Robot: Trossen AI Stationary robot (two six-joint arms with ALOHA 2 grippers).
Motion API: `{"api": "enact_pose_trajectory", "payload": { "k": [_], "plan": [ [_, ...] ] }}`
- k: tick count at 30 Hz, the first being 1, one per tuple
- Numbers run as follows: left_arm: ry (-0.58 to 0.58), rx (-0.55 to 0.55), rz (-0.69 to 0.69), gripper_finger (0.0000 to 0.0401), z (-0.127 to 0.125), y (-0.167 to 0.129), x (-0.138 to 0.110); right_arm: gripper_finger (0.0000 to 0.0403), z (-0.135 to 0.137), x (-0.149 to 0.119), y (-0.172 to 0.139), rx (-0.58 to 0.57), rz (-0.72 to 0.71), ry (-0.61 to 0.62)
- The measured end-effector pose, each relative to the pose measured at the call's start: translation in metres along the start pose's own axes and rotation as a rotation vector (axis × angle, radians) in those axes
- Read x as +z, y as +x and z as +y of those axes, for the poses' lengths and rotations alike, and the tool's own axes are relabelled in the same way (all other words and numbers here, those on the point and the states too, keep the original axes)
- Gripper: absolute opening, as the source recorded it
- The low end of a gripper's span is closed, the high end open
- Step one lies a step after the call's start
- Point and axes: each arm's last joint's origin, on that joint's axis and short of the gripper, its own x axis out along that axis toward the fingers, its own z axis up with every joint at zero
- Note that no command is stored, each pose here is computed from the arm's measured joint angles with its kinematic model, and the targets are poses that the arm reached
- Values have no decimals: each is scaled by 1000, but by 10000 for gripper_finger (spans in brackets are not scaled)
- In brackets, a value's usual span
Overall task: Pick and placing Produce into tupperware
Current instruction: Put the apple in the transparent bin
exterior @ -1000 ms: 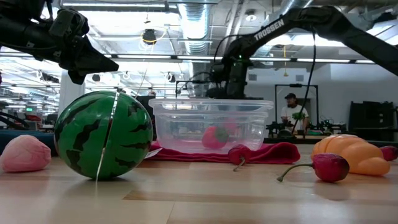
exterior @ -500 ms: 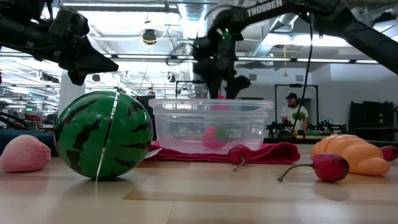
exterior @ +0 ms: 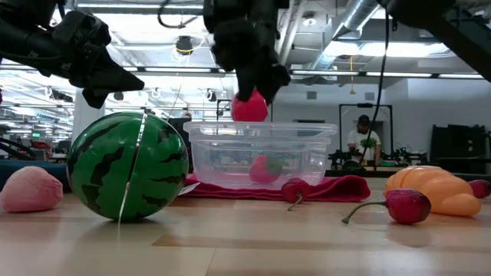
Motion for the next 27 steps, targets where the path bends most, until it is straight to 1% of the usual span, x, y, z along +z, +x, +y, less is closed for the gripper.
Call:
{"api": "enact_pose_trajectory", "payload": {
  "k": [4,8,12,15,21,24,27],
  "plan": [
    [1,2,-2,0,0,0,0,301,30,-13,5,-8,31,-43],
    [1,2,-2,0,0,0,0,301,54,-25,9,-55,38,-80],
    [1,1,-1,0,0,0,0,301,71,-32,12,-50,24,-99],
    [0,0,-1,0,0,0,0,301,82,-38,16,-71,19,-116],
    [-2,-10,3,0,0,0,0,301,96,-50,41,-91,70,-145],
    [-1,-10,3,0,0,0,0,301,96,-54,51,-111,101,-137],
    [-1,-10,3,0,0,0,0,301,93,-54,55,-134,102,-138]
  ]
}}
